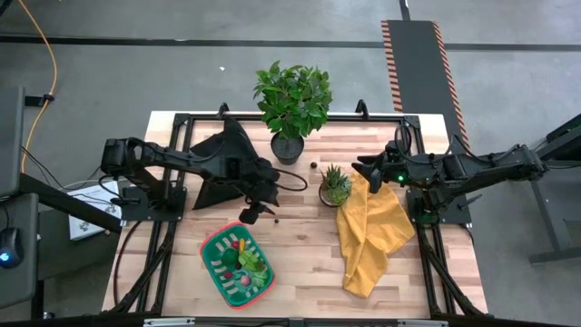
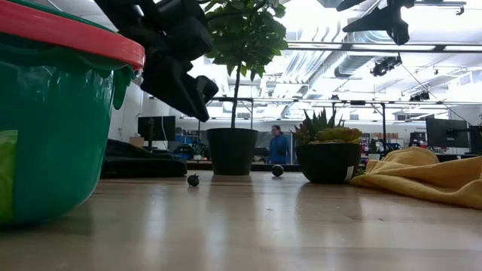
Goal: Pick and placing Produce into tupperware
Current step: Put the blueberry into the blue basket
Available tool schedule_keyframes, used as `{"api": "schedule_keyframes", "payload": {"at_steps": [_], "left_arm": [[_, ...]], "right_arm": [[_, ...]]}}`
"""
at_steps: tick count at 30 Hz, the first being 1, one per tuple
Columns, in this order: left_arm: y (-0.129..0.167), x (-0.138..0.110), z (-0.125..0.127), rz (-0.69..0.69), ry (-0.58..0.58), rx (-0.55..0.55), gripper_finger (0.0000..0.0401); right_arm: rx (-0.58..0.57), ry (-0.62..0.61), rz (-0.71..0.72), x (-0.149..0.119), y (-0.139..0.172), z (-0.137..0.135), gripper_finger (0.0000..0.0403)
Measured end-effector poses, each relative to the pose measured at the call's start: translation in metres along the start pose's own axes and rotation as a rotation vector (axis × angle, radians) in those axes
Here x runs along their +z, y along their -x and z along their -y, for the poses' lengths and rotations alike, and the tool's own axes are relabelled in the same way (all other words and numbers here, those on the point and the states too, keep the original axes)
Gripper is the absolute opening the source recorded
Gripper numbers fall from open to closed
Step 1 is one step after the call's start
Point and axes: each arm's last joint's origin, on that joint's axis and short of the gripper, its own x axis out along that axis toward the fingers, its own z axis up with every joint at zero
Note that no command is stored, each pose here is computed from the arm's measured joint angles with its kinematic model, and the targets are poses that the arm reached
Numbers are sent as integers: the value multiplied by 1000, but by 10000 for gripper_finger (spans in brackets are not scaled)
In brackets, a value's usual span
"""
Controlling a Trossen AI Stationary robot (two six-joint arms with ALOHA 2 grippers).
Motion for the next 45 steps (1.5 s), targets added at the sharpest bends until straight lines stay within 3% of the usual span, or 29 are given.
{"api": "schedule_keyframes", "payload": {"at_steps": [6,22,33,45], "left_arm": [[-11,-6,-2,-35,0,-20,124],[-25,-7,10,-98,-166,-2,125],[-35,-12,7,-122,-166,0,125],[-35,-12,6,-131,-192,32,162]], "right_arm": [[-1,-7,-1,0,0,0,191],[-3,-4,-5,-1,0,0,191],[-3,-4,-5,-1,0,0,191],[-3,-4,-5,-1,0,0,191]]}}
